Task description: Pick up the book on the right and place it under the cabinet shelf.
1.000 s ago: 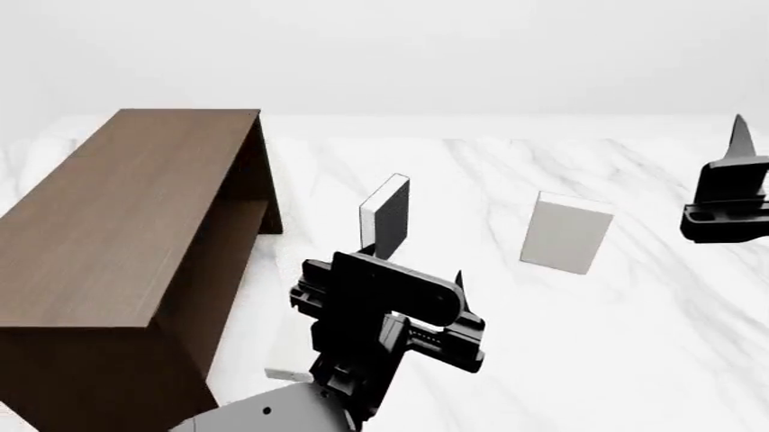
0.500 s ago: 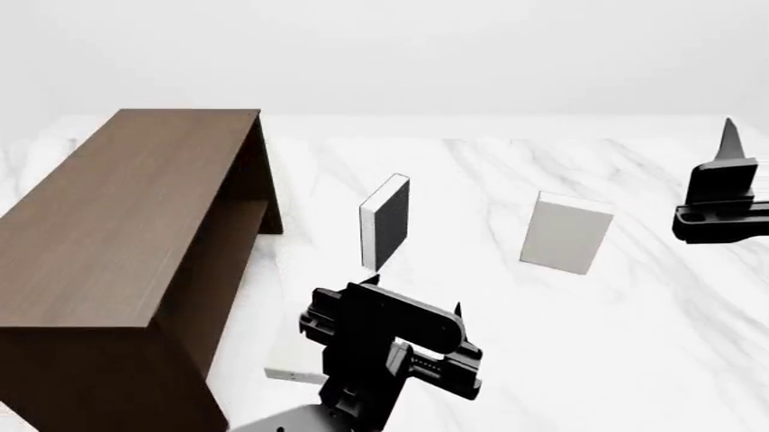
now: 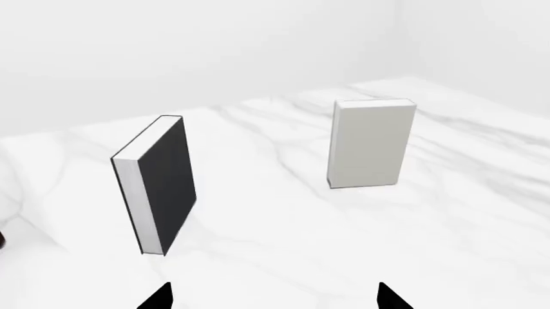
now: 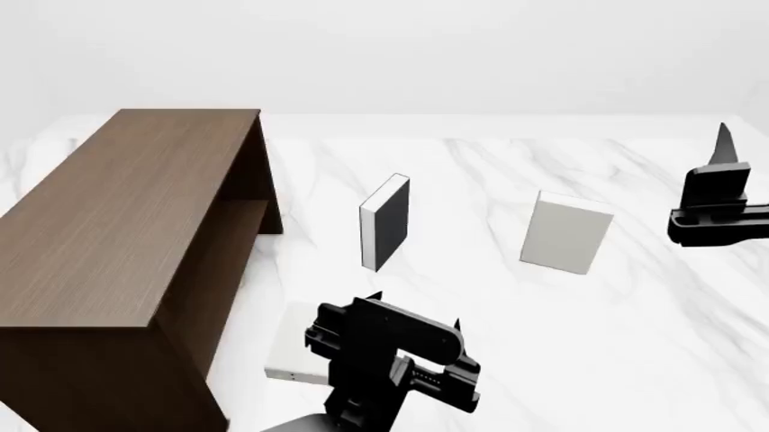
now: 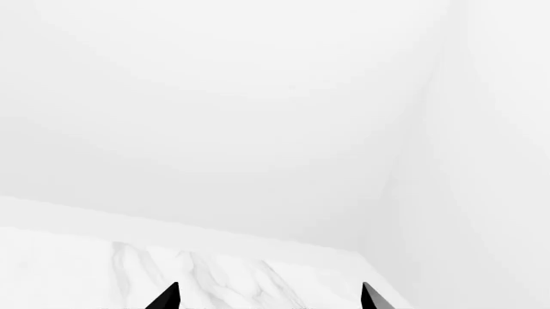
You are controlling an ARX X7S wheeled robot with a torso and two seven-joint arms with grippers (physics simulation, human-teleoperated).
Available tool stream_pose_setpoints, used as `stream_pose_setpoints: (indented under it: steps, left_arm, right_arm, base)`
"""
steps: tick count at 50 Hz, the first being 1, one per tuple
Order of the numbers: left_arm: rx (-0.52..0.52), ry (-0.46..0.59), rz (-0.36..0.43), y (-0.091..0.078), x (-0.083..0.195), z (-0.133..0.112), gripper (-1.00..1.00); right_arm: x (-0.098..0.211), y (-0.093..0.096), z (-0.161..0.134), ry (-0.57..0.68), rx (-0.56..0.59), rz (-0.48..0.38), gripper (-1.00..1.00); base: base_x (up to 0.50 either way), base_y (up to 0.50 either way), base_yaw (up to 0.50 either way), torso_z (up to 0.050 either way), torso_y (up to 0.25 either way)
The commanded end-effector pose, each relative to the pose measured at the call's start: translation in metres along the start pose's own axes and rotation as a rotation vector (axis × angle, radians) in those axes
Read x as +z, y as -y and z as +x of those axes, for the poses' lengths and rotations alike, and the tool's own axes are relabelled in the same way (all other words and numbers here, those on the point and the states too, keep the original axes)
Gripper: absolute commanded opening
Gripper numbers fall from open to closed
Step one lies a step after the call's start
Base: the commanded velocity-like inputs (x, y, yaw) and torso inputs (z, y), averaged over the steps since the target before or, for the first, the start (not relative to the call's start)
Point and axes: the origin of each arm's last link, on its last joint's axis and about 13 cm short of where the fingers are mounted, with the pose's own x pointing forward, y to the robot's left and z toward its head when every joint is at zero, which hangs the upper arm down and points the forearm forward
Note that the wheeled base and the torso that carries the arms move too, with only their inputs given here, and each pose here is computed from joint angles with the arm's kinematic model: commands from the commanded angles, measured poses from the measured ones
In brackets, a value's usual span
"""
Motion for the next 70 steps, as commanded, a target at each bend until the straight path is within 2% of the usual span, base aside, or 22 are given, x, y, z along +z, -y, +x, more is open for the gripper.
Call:
stream_pose_setpoints:
  steps: [1,38,56,70]
  left_arm:
    - [0.001,-0.022,-0.007,0.000,-0.007,0.002,1.00]
    - [-0.019,-0.014,-0.024,0.004,-0.009,0.001,1.00]
    - [0.003,0.092,-0.042,0.017,-0.012,0.001,1.00]
    - [0.049,0.129,-0.077,0.029,-0.020,0.007,1.00]
  right_arm:
    - [-0.003,0.000,0.000,-0.005,-0.001,0.001,1.00]
    - [-0.007,-0.001,-0.001,-0.016,0.002,0.006,1.00]
    - [-0.010,-0.001,-0.003,-0.022,0.005,0.013,1.00]
    - [-0.011,0.001,-0.005,-0.027,0.003,0.012,1.00]
  base:
    - [0.00,0.00,0.00,0.000,0.000]
    - [0.00,0.00,0.00,-0.006,-0.198]
    - [0.00,0.00,0.00,0.000,-0.012]
    - [0.00,0.00,0.00,0.000,0.000]
